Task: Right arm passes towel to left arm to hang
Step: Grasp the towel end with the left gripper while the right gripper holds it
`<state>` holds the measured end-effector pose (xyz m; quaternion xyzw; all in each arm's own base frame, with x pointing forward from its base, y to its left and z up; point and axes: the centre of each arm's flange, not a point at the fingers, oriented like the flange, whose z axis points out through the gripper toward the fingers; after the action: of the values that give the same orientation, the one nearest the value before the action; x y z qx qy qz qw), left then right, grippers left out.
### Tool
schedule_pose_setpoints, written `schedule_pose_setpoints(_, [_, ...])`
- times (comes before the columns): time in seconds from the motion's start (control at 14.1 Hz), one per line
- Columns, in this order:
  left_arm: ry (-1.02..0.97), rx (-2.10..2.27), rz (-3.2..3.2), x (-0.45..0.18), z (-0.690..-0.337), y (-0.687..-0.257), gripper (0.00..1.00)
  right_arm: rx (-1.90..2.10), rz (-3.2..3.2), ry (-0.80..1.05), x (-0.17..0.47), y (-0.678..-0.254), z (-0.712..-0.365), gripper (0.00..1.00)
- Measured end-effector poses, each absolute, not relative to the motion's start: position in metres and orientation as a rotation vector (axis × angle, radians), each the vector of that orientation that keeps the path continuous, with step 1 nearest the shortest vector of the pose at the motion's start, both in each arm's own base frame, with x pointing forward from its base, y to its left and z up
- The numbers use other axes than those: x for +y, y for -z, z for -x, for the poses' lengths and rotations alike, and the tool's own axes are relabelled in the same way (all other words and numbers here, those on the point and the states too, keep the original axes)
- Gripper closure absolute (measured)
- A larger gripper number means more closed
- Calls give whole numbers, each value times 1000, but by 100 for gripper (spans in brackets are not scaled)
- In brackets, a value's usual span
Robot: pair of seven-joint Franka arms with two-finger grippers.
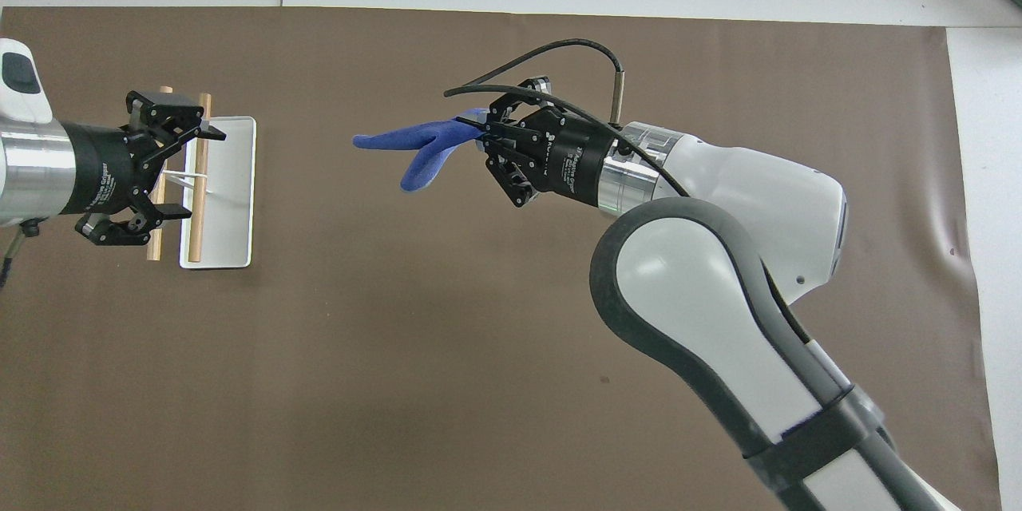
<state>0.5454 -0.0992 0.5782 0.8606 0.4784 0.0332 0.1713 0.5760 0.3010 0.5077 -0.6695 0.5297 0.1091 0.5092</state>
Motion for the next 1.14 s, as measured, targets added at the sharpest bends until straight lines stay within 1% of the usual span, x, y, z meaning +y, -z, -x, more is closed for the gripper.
schedule_pose_setpoints(0.21, [-126, 1501, -2291, -137, -544, -577, 0, 1311, 1578, -282, 313, -504, -570, 96])
schedule_pose_setpoints(0.5, [-113, 1570, -2202, -188, -531, -569, 0, 1326, 1543, -304, 331, -502, -560, 96])
schedule_pose_setpoints(0.92, [-156, 1565, -2120, -219, -524, -564, 0, 1327, 1540, -308, 332, -501, -560, 96])
schedule_pose_setpoints(1.14, [-162, 1568, -2086, -223, -523, -560, 0, 1323, 1543, -311, 335, -502, -558, 96])
